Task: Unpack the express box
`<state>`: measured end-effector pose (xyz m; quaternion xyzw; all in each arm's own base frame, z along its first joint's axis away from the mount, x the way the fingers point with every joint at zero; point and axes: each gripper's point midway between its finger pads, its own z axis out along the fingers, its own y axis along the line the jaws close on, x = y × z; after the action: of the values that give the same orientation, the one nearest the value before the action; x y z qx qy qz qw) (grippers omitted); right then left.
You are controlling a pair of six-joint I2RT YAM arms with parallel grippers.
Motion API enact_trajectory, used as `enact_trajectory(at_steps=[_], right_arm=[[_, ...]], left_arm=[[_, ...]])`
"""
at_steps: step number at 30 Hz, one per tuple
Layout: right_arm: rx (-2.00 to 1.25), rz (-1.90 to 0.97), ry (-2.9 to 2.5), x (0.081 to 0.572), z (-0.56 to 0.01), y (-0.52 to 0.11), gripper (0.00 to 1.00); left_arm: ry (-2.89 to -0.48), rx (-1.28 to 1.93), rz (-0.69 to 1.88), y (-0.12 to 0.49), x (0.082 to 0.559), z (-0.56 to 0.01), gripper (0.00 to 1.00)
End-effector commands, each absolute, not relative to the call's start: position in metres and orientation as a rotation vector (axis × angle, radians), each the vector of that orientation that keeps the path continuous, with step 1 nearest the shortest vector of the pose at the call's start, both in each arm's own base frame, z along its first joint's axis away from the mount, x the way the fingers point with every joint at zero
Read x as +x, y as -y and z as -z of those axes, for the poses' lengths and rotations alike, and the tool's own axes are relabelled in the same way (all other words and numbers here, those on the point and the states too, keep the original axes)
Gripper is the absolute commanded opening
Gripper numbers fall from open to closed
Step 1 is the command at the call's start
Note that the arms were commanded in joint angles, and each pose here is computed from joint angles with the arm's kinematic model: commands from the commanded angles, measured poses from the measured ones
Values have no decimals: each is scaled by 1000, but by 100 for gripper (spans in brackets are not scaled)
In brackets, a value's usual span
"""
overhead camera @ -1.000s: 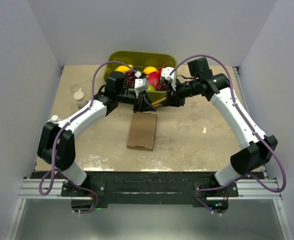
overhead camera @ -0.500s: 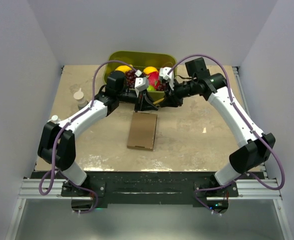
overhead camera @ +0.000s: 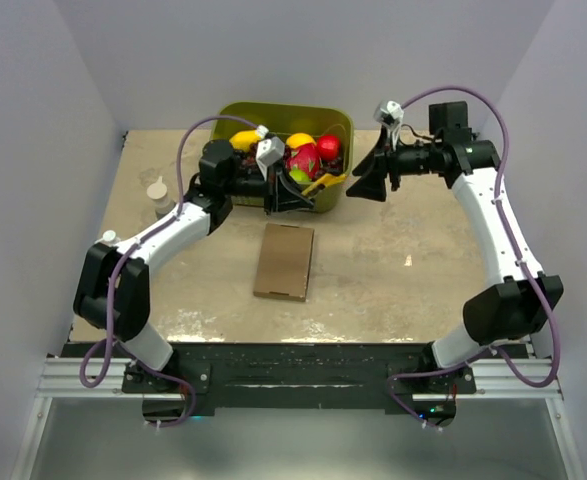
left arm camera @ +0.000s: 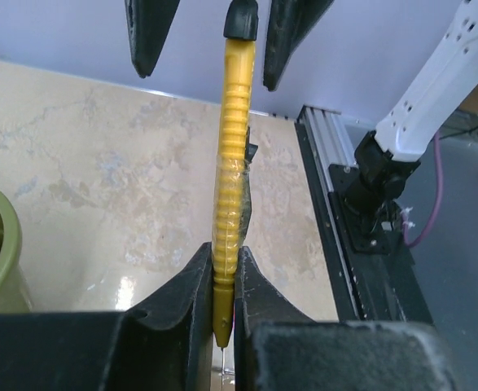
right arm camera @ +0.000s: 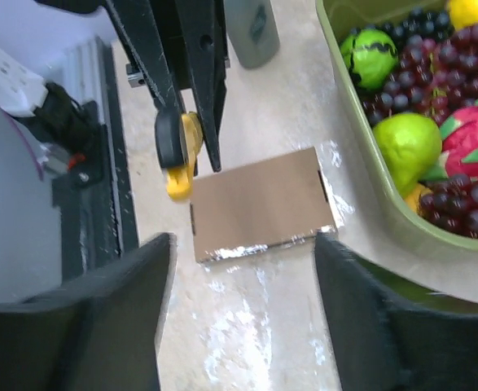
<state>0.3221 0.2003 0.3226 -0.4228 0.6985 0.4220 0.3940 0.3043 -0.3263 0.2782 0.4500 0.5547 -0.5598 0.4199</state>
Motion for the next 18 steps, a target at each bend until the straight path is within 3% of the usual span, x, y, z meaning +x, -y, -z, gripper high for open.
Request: enact_trajectory(at_steps=[1, 6, 18], right_arm=[[-1116, -1251, -1577, 292, -367, -220, 78], [-1119, -1219, -1524, 291, -368, -229, 79], [-1097, -1287, -1515, 299, -372, -253, 69]], left_arm=[[-1207, 1108, 1500, 326, 298, -342, 0], [-1209, 1111, 1525, 331, 306, -340, 0], [-1210, 1115, 1530, 334, 306, -339, 0]])
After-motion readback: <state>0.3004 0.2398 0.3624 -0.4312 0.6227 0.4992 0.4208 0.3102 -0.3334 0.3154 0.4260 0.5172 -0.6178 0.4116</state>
